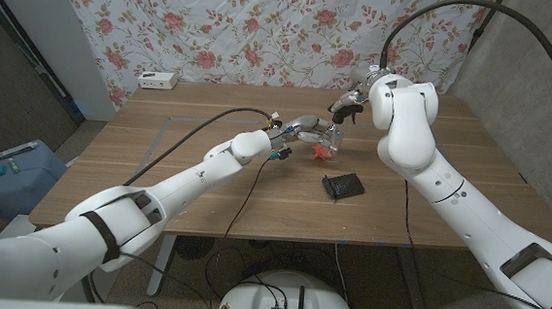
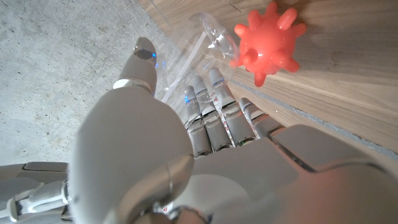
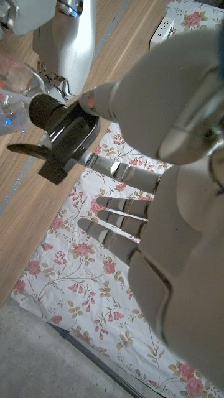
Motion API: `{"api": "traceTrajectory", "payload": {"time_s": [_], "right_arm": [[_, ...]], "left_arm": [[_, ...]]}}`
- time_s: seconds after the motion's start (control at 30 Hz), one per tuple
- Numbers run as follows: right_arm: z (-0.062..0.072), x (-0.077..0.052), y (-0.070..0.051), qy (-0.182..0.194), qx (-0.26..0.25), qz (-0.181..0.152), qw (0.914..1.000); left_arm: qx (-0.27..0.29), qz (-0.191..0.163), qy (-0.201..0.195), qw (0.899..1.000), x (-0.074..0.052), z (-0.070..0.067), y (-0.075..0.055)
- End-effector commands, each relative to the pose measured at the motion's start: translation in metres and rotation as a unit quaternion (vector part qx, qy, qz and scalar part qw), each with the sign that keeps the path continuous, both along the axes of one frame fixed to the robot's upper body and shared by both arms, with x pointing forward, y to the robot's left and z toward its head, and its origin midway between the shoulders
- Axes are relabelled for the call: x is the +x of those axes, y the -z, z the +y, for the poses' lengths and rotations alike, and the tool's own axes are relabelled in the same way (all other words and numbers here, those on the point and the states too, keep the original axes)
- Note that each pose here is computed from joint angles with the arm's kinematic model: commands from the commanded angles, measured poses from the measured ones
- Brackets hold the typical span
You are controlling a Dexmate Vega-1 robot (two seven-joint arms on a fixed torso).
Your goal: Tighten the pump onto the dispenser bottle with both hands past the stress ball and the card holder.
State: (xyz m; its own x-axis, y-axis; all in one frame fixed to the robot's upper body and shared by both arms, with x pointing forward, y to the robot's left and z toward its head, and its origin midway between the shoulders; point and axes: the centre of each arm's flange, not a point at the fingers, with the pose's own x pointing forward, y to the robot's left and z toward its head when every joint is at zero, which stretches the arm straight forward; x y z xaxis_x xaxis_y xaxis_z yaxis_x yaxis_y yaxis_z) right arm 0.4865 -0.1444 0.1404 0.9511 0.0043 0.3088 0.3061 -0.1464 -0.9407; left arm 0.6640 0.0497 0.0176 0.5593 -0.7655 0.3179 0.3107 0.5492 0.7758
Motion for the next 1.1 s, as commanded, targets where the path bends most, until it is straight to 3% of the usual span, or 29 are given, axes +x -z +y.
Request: {"api": "traceTrajectory", "payload": {"time_s": [0.03, 1.1], "right_arm": [[0.004, 0.006, -0.002, 0.018, -0.009, -0.016, 0.9997], [0.016, 0.023, -0.003, 0.033, -0.006, -0.034, 0.9989]], "left_arm": [[-0.005, -0.002, -0.003, 1.000, 0.003, 0.001, -0.002], [-0.012, 0.001, -0.003, 1.000, 0.010, 0.003, -0.004]]}}
